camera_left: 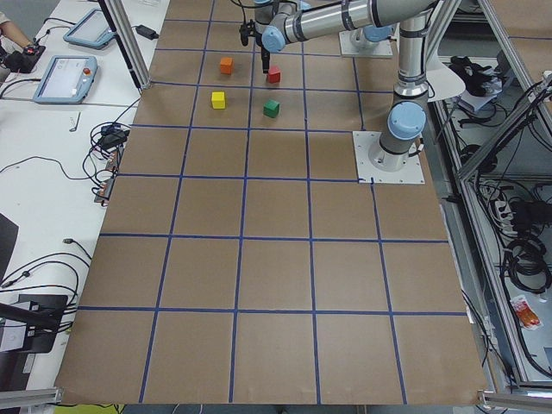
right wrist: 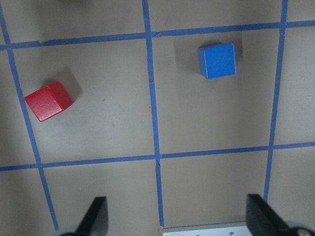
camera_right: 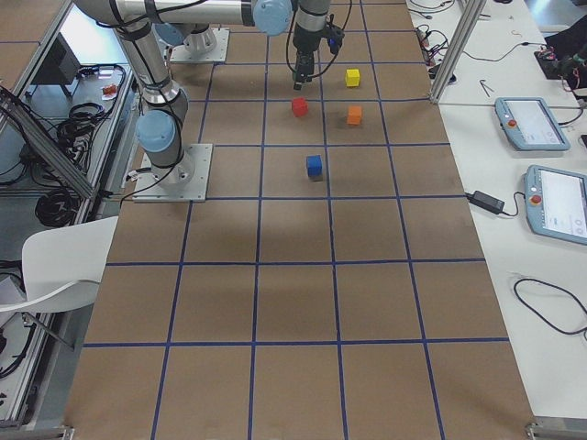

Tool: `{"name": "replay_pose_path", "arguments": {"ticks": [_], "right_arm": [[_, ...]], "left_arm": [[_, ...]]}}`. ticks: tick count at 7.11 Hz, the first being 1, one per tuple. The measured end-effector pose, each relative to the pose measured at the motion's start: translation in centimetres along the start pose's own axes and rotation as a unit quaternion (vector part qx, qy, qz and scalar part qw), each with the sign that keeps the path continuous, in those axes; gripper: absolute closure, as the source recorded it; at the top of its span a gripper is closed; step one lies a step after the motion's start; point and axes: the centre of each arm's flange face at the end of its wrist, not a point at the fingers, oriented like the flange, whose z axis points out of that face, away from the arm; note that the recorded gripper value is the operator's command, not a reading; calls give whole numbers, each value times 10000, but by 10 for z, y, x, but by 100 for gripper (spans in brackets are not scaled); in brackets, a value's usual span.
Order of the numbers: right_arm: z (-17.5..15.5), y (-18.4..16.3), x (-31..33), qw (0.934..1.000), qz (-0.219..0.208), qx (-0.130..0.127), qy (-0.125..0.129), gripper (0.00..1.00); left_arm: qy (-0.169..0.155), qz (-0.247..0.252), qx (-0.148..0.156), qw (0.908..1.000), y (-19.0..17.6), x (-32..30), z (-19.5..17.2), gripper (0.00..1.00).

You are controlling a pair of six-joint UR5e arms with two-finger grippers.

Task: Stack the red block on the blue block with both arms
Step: 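Release the red cube and raise the left gripper back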

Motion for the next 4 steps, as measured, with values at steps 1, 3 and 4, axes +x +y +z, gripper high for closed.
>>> {"name": "replay_pose_path", "arguments": {"ticks": [1,3,4], "right_arm": [[1,-1,-1,10000,16,-22,-19,0],[2,-5,-11,9999,-69,63,-56,0],[9,-14,-31,9994,-281,192,-57,0]], "left_arm": [[-33,154,50,9999,-7,-41,-39,0],[-80,385,147,9991,-7,-118,-119,0],[-120,431,70,9990,-2,-144,-154,0]]}}
